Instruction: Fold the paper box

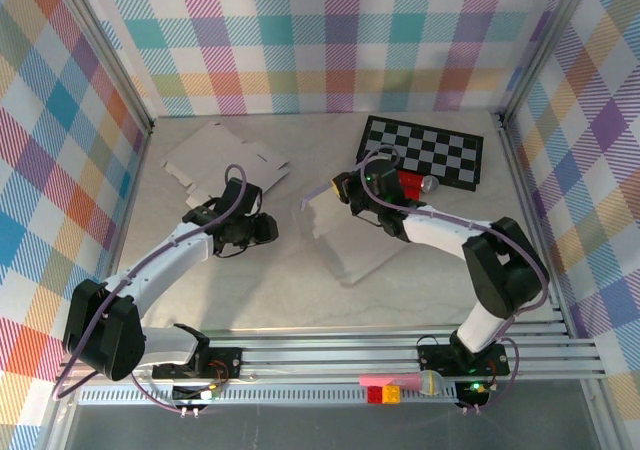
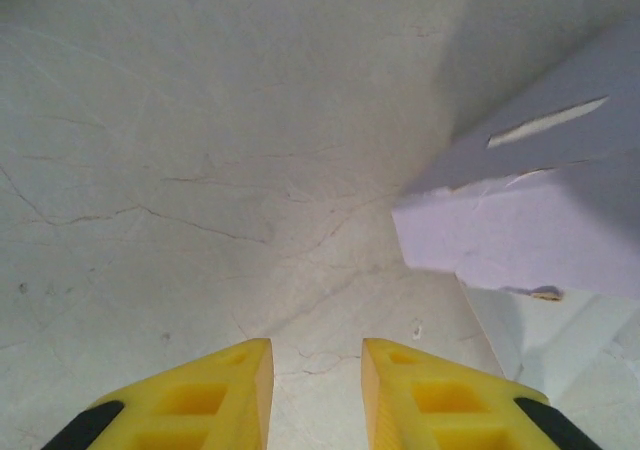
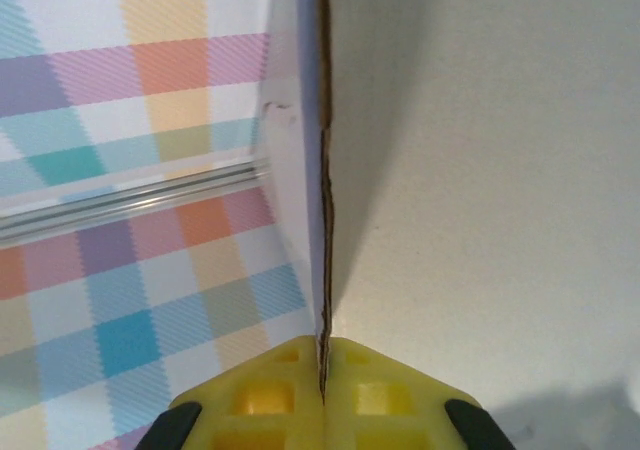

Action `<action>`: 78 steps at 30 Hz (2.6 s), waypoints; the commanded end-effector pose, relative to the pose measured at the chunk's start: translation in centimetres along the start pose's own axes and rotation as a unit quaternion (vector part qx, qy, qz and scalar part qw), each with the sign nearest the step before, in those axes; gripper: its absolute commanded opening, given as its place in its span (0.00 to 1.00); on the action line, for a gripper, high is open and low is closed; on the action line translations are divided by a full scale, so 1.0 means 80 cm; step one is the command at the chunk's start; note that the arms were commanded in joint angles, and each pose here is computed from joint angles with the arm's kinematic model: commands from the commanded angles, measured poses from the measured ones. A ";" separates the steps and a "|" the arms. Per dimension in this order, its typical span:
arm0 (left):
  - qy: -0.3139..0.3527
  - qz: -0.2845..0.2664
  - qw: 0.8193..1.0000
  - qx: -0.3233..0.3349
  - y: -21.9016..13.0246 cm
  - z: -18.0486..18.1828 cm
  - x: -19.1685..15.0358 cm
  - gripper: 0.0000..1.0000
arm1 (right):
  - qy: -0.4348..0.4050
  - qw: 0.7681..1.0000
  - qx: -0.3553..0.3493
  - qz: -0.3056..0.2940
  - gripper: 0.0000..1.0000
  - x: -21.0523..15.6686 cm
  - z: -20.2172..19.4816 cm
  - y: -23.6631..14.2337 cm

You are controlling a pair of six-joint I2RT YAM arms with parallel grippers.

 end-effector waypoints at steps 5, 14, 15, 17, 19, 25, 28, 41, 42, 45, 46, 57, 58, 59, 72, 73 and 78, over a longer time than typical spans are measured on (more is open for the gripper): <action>0.043 -0.050 0.998 0.002 0.010 0.010 0.004 0.22 | -0.002 0.999 0.027 0.018 0.00 -0.011 -0.026 0.004; 0.124 -0.078 0.988 -0.039 0.031 0.005 0.005 0.20 | -0.005 0.999 0.009 0.041 0.00 -0.017 -0.047 0.029; 0.128 -0.077 0.988 -0.036 0.034 0.005 0.005 0.21 | -0.004 0.999 0.007 0.042 0.00 -0.018 -0.049 0.029; 0.132 -0.083 0.987 -0.026 0.040 0.006 0.010 0.23 | 0.001 0.999 0.002 0.043 0.00 -0.019 -0.053 0.028; 0.141 -0.086 0.986 -0.032 0.044 0.002 0.014 0.24 | -0.001 0.999 -0.002 0.043 0.00 -0.018 -0.052 0.026; 0.195 -0.075 0.976 -0.058 0.068 -0.013 0.021 0.27 | 0.000 0.999 -0.010 0.049 0.00 -0.018 -0.051 0.028; 0.215 -0.069 0.971 -0.078 0.077 -0.021 0.025 0.27 | 0.000 0.998 -0.011 0.055 0.00 -0.018 -0.048 0.031; 0.289 -0.072 0.936 -0.186 0.080 -0.044 0.016 0.29 | 0.003 0.998 -0.016 0.065 0.00 -0.019 -0.041 0.031; 0.287 -0.072 0.937 -0.185 0.080 -0.045 0.017 0.29 | 0.004 0.998 -0.017 0.065 0.00 -0.019 -0.042 0.031; 0.290 -0.070 0.933 -0.200 0.078 -0.054 0.018 0.30 | 0.005 0.998 -0.017 0.063 0.00 -0.018 -0.042 0.031; 0.292 -0.068 0.933 -0.198 0.078 -0.057 0.018 0.30 | 0.006 0.998 -0.017 0.061 0.00 -0.017 -0.042 0.030; 0.292 -0.058 0.931 -0.209 0.079 -0.066 0.007 0.34 | 0.008 0.998 -0.006 0.057 0.00 -0.014 -0.035 0.028; 0.293 -0.058 0.930 -0.213 0.079 -0.069 0.006 0.35 | 0.008 0.998 -0.006 0.057 0.00 -0.014 -0.035 0.028; 0.296 -0.058 0.929 -0.217 0.079 -0.071 0.005 0.35 | 0.008 0.998 -0.005 0.058 0.00 -0.014 -0.035 0.028; 0.287 -0.053 0.927 -0.236 0.085 -0.079 -0.003 0.40 | 0.011 0.999 -0.003 0.052 0.00 -0.008 -0.032 0.022; 0.287 -0.051 0.927 -0.236 0.085 -0.079 -0.004 0.40 | 0.012 0.999 -0.003 0.051 0.00 -0.007 -0.032 0.021; 0.284 -0.038 0.929 -0.236 0.087 -0.078 -0.016 0.41 | 0.012 0.999 0.000 0.050 0.00 -0.004 -0.030 0.020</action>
Point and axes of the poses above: each hand's point on the last joint's axis, 136 mm out from that joint toward the fingers, its own y axis out along the fingers, its own z axis along the line the jaws close on, x = y × z, the point moved 6 cm from there along -y, back along the fingers, and after that the axes turned 12 degrees about -y, right-handed, at the moved point
